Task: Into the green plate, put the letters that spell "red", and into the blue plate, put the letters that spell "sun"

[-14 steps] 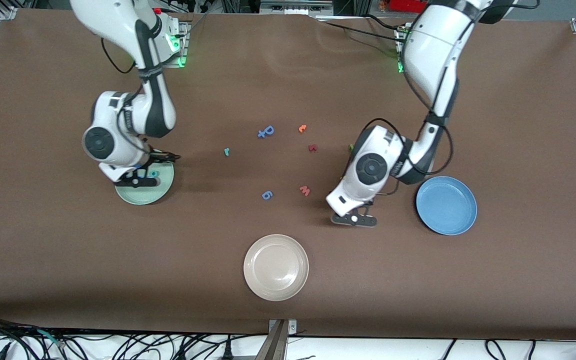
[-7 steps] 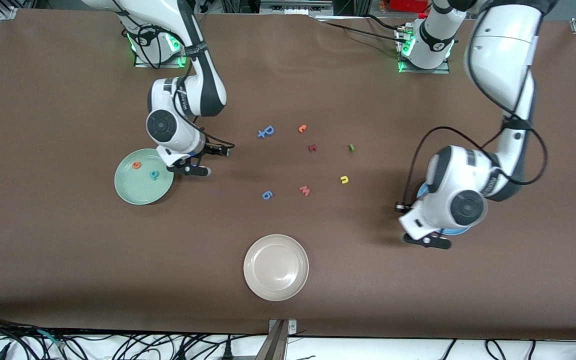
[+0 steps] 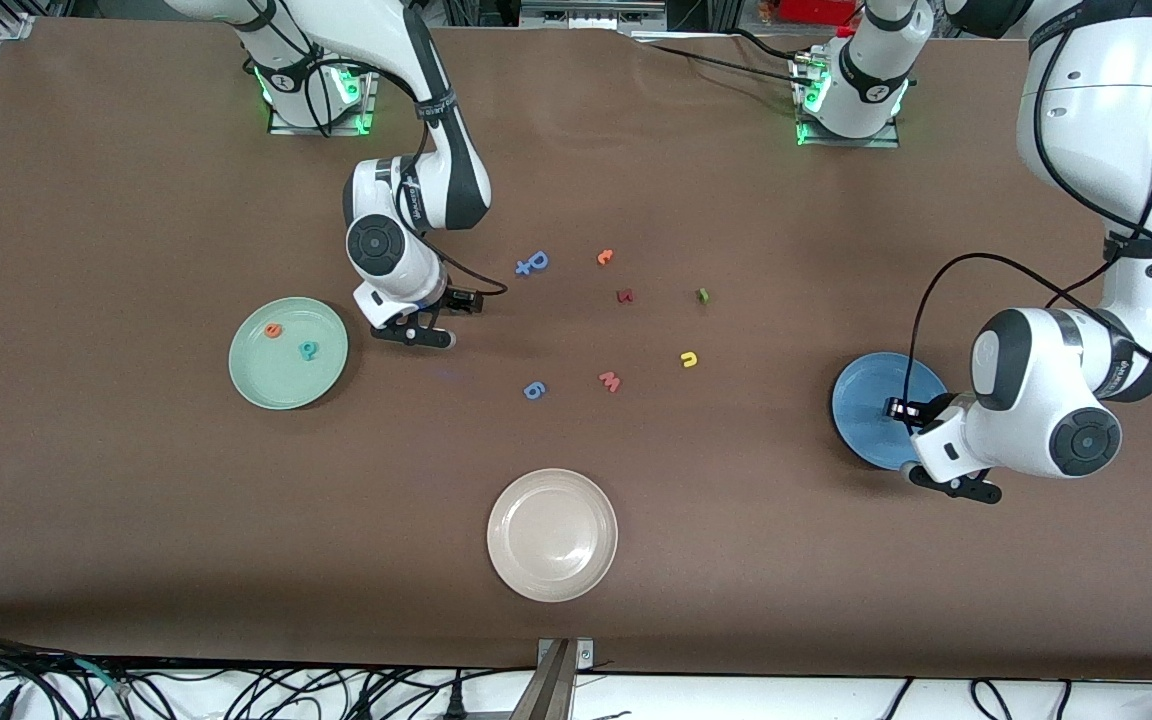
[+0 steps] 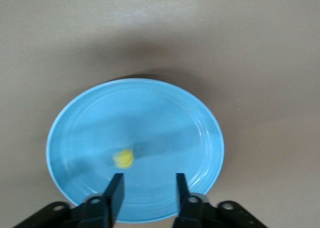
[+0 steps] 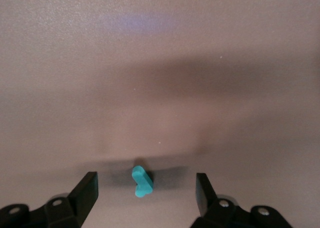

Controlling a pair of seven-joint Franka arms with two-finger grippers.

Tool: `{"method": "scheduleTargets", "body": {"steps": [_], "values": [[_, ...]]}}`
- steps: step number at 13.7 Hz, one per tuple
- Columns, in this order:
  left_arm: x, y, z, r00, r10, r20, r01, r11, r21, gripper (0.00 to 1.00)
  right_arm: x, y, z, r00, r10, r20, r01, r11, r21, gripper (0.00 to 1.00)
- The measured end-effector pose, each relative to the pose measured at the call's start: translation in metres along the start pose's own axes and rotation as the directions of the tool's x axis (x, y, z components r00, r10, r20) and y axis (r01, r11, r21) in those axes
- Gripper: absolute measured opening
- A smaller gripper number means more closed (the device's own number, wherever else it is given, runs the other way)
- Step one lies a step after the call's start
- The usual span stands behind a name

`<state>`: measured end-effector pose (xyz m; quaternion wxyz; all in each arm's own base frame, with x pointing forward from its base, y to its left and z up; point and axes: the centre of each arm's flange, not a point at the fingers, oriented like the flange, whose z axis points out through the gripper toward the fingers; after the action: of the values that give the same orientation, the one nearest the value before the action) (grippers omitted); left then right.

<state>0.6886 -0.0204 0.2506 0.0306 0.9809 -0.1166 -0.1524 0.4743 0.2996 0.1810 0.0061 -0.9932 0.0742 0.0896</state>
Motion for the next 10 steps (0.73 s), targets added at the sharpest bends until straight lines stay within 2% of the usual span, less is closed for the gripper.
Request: {"method": "scheduleTargets", "body": {"steps": [2,4,5,6,8,10], "values": [[0.001,0.006,0.000,0.999,0.005,-0.050,-0.005,1.000,0.005,0.78,-0.001,-0.002,0.005,1.000,0.000,-0.004,0.000,1.000,0.000,0.85],[-0.007,0.023,0.013,0.991,-0.023,-0.131,0.021,1.000,-0.012,0.98,-0.001,-0.002,0.008,1.000,0.001,-0.005,-0.001,1.000,-0.004,0.66],[-0.013,0.044,0.023,0.986,-0.053,-0.158,0.050,0.998,-0.023,1.00,-0.001,-0.002,0.009,1.000,0.002,-0.006,-0.002,1.000,-0.005,0.66],[-0.018,0.076,0.033,0.980,-0.089,-0.176,0.085,0.996,-0.033,1.00,-0.001,-0.002,0.009,1.000,0.002,-0.007,-0.002,1.000,-0.004,0.59],[-0.026,0.156,0.050,0.969,-0.150,-0.197,0.144,0.988,-0.047,1.00,0.000,-0.004,0.006,1.000,0.001,-0.010,-0.001,1.000,0.002,0.35],[-0.035,0.228,0.066,0.957,-0.211,-0.197,0.205,0.978,-0.050,1.00,0.000,-0.004,0.005,1.000,0.000,-0.011,0.000,1.000,0.003,0.17]]}}
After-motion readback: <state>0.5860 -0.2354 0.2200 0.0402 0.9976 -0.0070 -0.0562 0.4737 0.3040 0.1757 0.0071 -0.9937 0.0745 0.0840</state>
